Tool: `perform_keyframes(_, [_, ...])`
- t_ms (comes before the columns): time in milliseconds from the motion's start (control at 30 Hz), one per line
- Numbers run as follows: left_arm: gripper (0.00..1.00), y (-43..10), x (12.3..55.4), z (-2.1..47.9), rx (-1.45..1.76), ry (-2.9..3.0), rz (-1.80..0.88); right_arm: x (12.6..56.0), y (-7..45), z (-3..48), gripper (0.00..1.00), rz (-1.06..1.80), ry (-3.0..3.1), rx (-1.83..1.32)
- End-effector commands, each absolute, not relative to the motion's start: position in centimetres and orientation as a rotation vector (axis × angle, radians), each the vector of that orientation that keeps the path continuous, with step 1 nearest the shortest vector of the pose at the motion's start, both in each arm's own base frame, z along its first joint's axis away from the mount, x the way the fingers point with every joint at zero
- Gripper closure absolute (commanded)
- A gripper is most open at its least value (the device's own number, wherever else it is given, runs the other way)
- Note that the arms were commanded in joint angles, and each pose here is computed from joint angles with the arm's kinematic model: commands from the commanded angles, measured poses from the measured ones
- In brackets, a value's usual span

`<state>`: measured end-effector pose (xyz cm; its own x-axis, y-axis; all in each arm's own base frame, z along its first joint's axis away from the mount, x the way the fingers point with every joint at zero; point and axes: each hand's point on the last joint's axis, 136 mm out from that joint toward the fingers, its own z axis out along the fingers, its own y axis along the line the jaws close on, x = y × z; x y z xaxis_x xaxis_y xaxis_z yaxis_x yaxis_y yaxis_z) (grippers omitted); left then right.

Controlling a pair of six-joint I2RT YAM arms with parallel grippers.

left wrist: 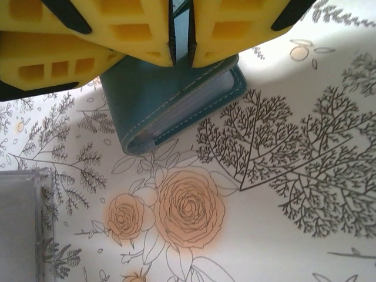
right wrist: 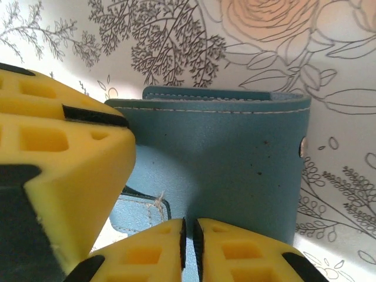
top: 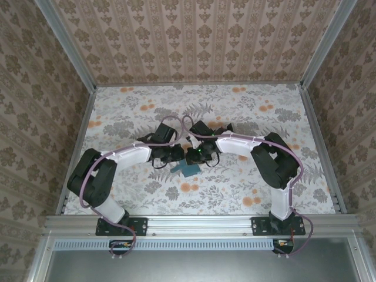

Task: Put the credit cards into the card holder
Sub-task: Turn over the card holder at the center of the table.

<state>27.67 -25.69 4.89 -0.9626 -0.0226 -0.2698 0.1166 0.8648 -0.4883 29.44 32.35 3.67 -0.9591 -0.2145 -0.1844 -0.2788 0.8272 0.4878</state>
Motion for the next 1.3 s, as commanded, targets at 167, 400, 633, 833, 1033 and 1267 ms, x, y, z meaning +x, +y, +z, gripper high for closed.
perform_keyframes(167, [0.85,-24.5,25.8,0.6,-0.004,2.878,-0.695,29.9,31.9,6.2,0.79,0.867,2.817,-0.346])
perform_keyframes(400, [0.86,-23.9,25.2,-0.4,-0.034,2.897,-0.679,30.9,27.4,5.1,0.56,0.809,2.855,-0.187])
perform_keyframes(633, [0.89,-23.4,24.7,-1.4,-0.062,2.909,-0.667,28.5,28.2,2.2,0.46,0.958,2.953,-0.128])
perform_keyframes(833, [0.96,-22.7,23.7,-3.0,-0.094,2.945,-0.649,28.1,31.9,1.7,0.46,1.16,2.926,-0.091])
perform_keyframes(1033, [1.0,-21.3,22.8,-3.7,-0.144,2.95,-0.616,28.3,35.2,1.6,0.49,1.332,2.867,-0.038])
perform_keyframes(1267, [1.0,-20.1,23.0,-2.9,-0.167,2.925,-0.597,29.6,35.7,3.0,0.83,1.323,2.801,-0.055])
